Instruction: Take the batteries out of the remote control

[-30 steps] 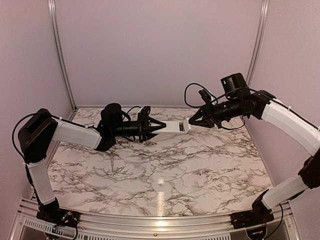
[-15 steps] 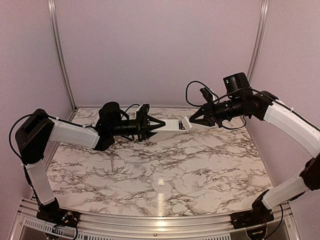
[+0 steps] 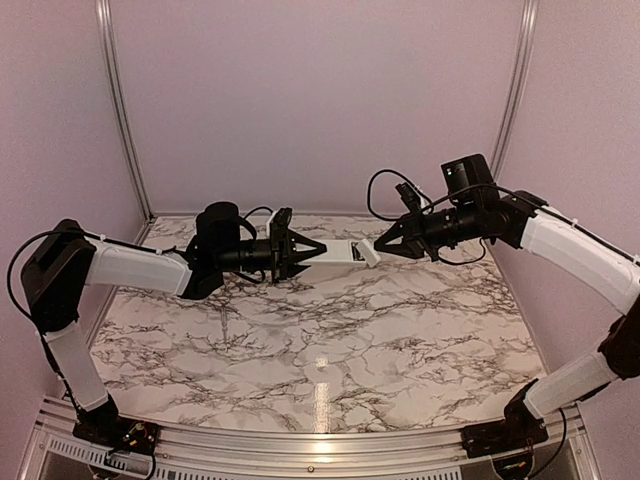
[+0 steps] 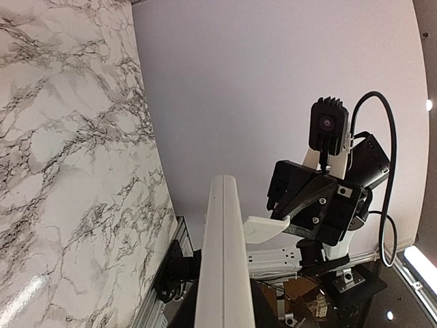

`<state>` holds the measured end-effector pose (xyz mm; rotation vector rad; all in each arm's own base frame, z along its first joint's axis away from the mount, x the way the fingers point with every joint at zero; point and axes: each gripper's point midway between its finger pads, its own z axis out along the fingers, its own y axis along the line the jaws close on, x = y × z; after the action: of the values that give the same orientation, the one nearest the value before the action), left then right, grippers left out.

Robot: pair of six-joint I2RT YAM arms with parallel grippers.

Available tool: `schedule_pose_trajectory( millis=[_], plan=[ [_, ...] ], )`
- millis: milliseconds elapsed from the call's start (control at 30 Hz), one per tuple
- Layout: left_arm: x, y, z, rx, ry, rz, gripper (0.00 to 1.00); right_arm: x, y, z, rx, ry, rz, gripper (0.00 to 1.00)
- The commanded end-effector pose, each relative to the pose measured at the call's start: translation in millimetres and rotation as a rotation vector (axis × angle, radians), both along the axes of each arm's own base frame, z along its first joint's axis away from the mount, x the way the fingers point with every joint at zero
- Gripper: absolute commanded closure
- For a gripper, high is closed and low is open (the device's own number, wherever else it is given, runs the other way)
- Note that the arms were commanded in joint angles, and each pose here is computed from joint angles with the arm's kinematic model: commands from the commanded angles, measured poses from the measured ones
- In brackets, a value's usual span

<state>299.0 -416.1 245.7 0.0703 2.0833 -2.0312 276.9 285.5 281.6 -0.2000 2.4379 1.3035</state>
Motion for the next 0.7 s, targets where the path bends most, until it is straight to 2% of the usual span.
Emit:
schedule_pose_trajectory(
  millis=[0,467,667],
  plan=[
    [5,7,-9,0.048,-0.007,0.054,1.0,13,7,-26,-0.01,0.031,-0.006,1.0],
    [5,11,-83,0.176,0.093,0.069,1.0,35,23,-118,-0.1,0.143,0.037,1.0],
    [11,16,-104,0.217,0.116,0.089,1.0,36,23,-141,-0.137,0.165,0.049,1.0]
  ],
)
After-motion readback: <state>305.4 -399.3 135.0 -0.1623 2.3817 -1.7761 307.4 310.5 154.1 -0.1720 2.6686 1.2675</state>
